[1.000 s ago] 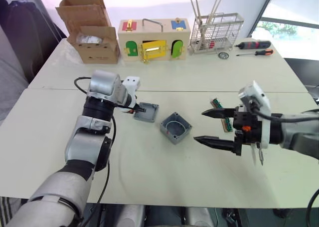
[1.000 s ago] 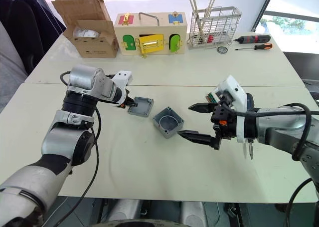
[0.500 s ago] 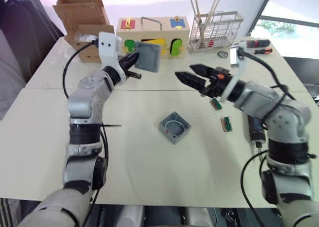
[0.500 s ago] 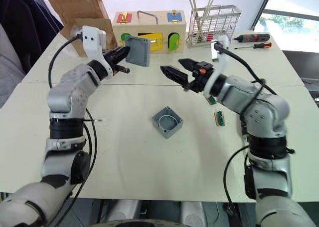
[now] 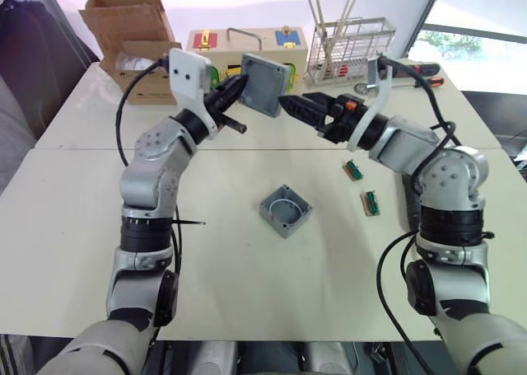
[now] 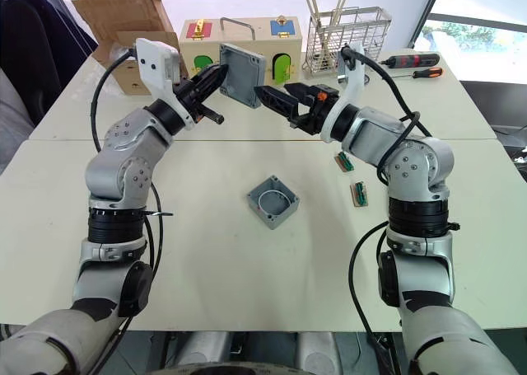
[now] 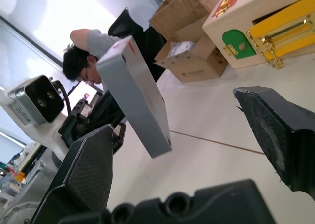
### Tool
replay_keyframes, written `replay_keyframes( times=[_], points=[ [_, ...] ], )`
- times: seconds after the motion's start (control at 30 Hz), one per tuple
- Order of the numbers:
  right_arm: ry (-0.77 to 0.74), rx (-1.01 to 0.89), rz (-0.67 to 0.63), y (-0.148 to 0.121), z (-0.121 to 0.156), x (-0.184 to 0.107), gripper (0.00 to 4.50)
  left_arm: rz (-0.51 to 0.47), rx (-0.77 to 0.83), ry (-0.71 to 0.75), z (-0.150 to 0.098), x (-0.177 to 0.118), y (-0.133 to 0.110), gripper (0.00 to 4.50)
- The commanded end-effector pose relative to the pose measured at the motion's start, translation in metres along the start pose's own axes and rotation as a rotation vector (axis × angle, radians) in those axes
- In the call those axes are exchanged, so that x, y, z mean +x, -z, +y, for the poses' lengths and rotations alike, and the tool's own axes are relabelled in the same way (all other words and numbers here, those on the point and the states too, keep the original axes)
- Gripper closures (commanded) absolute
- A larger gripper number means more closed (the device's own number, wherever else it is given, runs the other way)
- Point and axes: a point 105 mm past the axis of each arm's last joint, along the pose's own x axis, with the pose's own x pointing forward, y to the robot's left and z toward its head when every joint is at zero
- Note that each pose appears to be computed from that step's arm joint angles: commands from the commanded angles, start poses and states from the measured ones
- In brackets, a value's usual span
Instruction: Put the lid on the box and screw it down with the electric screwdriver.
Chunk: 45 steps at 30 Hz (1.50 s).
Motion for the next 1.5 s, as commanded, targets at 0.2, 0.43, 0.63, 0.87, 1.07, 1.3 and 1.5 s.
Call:
replay_keyframes(
  times=[0.2,0.43,0.63,0.87,1.07,1.3,1.5],
  points=[
    [-0.024,-0.023,-0.052,-0.013,0.013,0.003,1.29,-0.081,0.019,0.051,-0.011,0.002,-0.021,4.50],
    [-0.020,-0.034,-0.052,-0.012,0.014,0.004,4.18,-0.086,0.006,0.057,-0.012,0.002,-0.022,4.50],
    [-0.020,-0.053,-0.063,-0.013,0.014,0.003,4.40,-0.070,-0.044,0.104,-0.016,-0.003,-0.019,4.50],
    [-0.015,-0.185,-0.067,-0.014,0.016,-0.003,4.40,-0.057,-0.125,0.114,0.004,-0.018,-0.026,1.42],
    [0.045,-0.759,-0.115,-0.012,0.027,-0.029,4.40,0.030,-0.348,0.226,0.019,-0.052,-0.034,0.15],
    [-0.089,-1.630,0.008,0.062,0.039,-0.070,4.40,0.214,-0.315,0.317,0.022,-0.065,-0.005,0.15],
    [-0.008,-1.800,0.044,0.104,0.044,-0.083,4.40,0.247,-0.297,0.434,0.000,-0.050,0.011,0.15]
  ],
)
